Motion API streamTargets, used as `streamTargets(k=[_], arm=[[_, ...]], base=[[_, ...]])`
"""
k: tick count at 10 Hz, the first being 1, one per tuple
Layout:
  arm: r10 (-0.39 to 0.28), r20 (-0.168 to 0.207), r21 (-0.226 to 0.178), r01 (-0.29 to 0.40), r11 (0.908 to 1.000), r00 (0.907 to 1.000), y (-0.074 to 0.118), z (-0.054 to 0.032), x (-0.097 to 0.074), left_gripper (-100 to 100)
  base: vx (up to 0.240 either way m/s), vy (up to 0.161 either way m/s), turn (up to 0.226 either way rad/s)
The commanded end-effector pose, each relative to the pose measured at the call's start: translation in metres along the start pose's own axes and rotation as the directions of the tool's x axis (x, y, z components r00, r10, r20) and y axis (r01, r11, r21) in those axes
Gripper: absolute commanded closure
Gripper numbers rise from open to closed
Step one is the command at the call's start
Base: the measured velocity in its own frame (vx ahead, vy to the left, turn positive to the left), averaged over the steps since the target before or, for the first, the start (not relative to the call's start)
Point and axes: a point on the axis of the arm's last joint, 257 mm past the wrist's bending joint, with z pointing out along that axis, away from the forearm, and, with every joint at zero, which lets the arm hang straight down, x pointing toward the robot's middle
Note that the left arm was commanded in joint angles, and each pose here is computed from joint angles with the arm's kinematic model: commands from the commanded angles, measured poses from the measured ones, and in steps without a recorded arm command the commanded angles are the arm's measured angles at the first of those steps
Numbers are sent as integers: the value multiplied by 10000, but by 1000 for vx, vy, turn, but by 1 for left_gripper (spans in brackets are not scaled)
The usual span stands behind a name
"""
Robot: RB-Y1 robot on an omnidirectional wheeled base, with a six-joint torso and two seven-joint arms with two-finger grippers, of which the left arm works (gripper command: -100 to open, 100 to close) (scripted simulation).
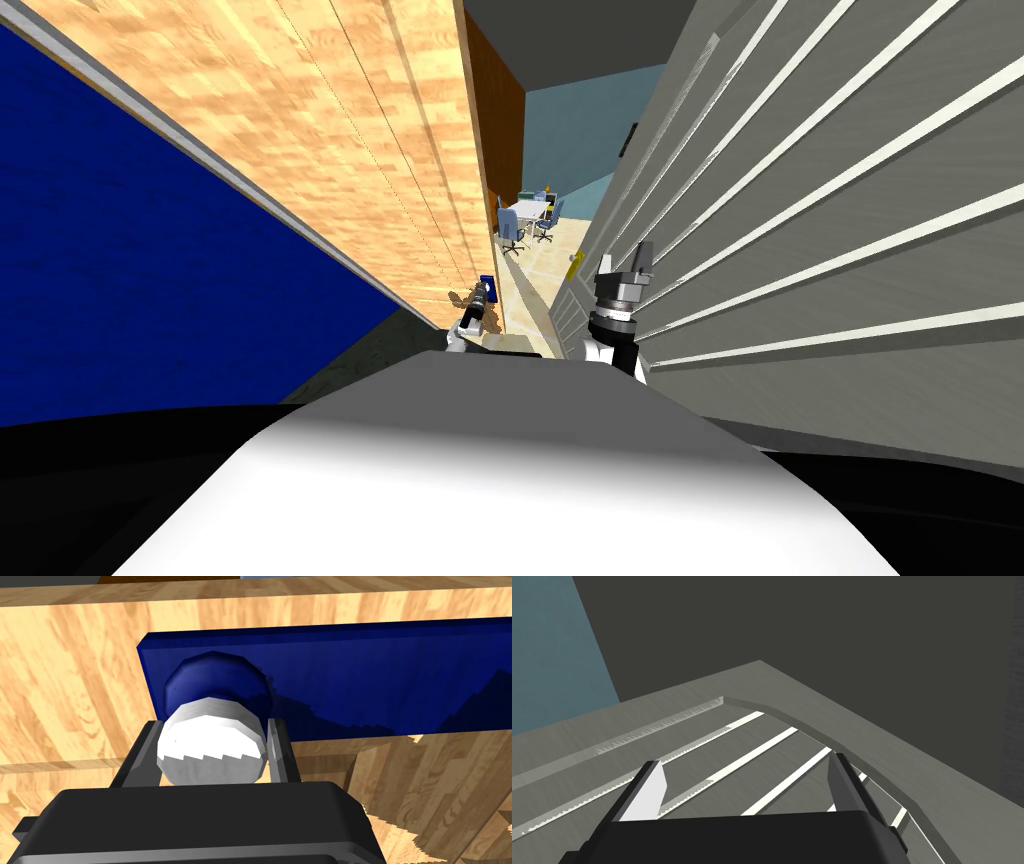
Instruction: Push the door open
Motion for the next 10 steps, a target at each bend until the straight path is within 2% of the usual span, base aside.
streamTargets(k=[1, 3, 5, 6, 10], arm=[[132, 136, 220, -135, 9997, 9998, -98, 55, -91, 100], [222, 232, 250, -227, 9994, 9995, -105, 93, -140, 100], [301, 355, 284, -311, 9991, 9989, -113, 141, -189, 100], [212, 299, 231, -219, 9995, 9993, -104, 109, -165, -100], [22, 279, 197, -27, 9998, 9996, -108, 97, -108, -100]], base=[[174, -5, 86], [187, 41, 120], [217, 1, 211], [-40, -64, 68], [-227, -82, 26]])
